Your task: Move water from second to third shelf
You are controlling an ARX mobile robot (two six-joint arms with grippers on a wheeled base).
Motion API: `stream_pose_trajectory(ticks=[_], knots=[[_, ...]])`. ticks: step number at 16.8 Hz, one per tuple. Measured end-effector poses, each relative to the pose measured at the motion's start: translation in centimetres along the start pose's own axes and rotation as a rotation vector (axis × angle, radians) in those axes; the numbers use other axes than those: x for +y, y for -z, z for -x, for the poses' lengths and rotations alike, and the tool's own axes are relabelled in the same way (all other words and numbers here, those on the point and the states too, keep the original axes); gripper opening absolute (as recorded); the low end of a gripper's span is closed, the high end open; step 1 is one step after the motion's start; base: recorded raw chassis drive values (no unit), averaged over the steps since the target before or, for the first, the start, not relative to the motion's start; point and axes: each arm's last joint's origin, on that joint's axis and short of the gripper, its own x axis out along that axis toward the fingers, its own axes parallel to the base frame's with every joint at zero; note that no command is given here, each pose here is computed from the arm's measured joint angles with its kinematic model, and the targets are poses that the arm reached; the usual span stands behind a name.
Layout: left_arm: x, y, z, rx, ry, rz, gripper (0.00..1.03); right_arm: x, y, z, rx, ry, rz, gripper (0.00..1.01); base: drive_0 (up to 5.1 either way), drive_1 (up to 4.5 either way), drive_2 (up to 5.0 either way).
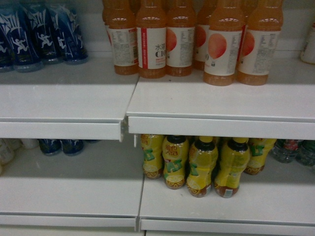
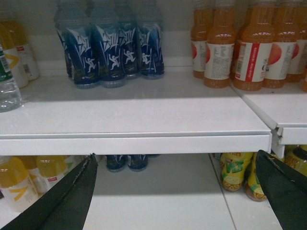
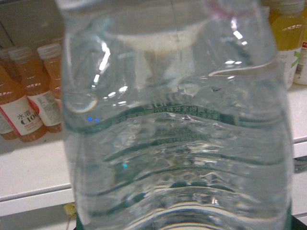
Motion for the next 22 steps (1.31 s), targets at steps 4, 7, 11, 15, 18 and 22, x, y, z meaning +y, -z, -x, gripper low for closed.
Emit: stream_pose_trajectory(ticks=[4,7,11,15,18,22], knots=[[0.00,0.00,0.00,0.000,0.000,0.000,0.98,0.00,0.03,0.00,0.003,0.000,0.000,0.43,-4.4,2.17,2.2],[0.00,0.00,0.00,0.000,0.000,0.000,0.98,0.00,0.01,0.00,0.002,0.000,0.000,0.43,-4.4,2.16,2.2],[0.00,0.01,0.00,0.001,0.000,0.000,0.98,0.00,-0.01,0.00,-0.001,-0.001,0.000,0.43,-4.5,2.03,2.0],[0.00,-0.01,0.00,-0.001,0.000,0.000,0.98,0.00,0.00,0.01,0.000,0.000,0.000,0.43,-4.4,2.14,2.1],[0.00,0.00,0.00,0.000,0.000,0.000,0.98,0.00,0.03,-0.01,0.003,0.000,0.001,0.43,-4.4,2.13,2.1],[0.00,0.00,0.00,0.000,0.000,0.000,0.98,0.00,0.00,0.03,0.000,0.000,0.000,0.43,-4.3,2.22,2.2]])
